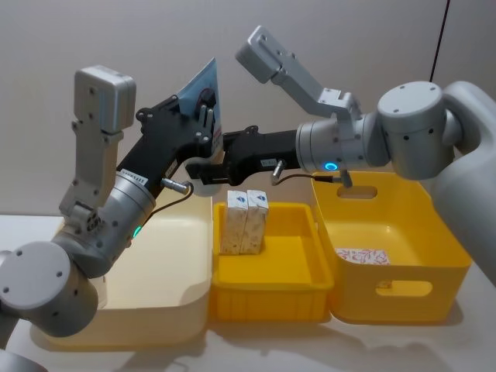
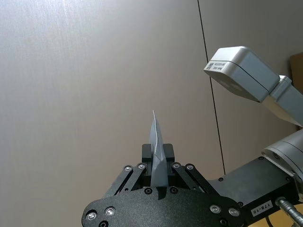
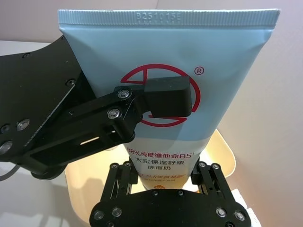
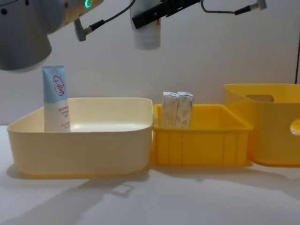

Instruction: Bimanual collaborative sorting of washing and personal care products

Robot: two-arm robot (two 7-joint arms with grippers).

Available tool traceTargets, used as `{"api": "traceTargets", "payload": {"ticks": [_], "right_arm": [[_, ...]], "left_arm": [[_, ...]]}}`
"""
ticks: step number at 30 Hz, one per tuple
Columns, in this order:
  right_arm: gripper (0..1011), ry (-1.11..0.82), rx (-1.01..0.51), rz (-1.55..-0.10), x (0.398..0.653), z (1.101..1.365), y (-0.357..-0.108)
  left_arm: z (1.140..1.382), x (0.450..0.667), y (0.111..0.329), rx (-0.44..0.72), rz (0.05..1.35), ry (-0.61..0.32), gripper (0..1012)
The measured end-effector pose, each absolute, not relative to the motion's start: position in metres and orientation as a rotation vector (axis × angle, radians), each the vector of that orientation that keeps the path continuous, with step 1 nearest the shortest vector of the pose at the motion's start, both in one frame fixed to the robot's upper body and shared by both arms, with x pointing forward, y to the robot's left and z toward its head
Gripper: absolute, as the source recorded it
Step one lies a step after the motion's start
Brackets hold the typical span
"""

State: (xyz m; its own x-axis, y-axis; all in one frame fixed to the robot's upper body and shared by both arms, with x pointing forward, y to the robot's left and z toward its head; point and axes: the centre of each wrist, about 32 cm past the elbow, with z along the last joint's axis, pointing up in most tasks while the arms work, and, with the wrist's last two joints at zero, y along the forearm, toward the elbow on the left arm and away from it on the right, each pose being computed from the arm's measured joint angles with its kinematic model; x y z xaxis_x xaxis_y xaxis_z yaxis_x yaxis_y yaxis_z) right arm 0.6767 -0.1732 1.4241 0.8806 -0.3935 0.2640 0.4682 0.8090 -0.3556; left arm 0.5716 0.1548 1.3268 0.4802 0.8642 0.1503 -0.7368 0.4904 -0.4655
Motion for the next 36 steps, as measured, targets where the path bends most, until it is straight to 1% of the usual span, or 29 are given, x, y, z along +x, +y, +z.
{"api": "traceTargets", "payload": {"ticks": [10,32,34,36], "right_arm": [[545,-0.182,-0.424,-0.463,0.6769,1.4242,-0.1727],[545,-0.182,-0.424,-0.463,0.677,1.424,-0.1723],[545,-0.181,-0.424,-0.463,0.677,1.424,-0.1723],[545,-0.181,-0.424,-0.463,0.677,1.424,-0.1723]], "left_arm": [[1.3268,0.5716,0.1548,-0.362,1.002,-0.392,146],[1.3267,0.5716,0.1548,-0.362,1.002,-0.392,145],[1.3268,0.5716,0.1548,-0.362,1.002,-0.392,156],[1.3268,0.5716,0.1548,-0.362,1.002,-0.392,201]]}}
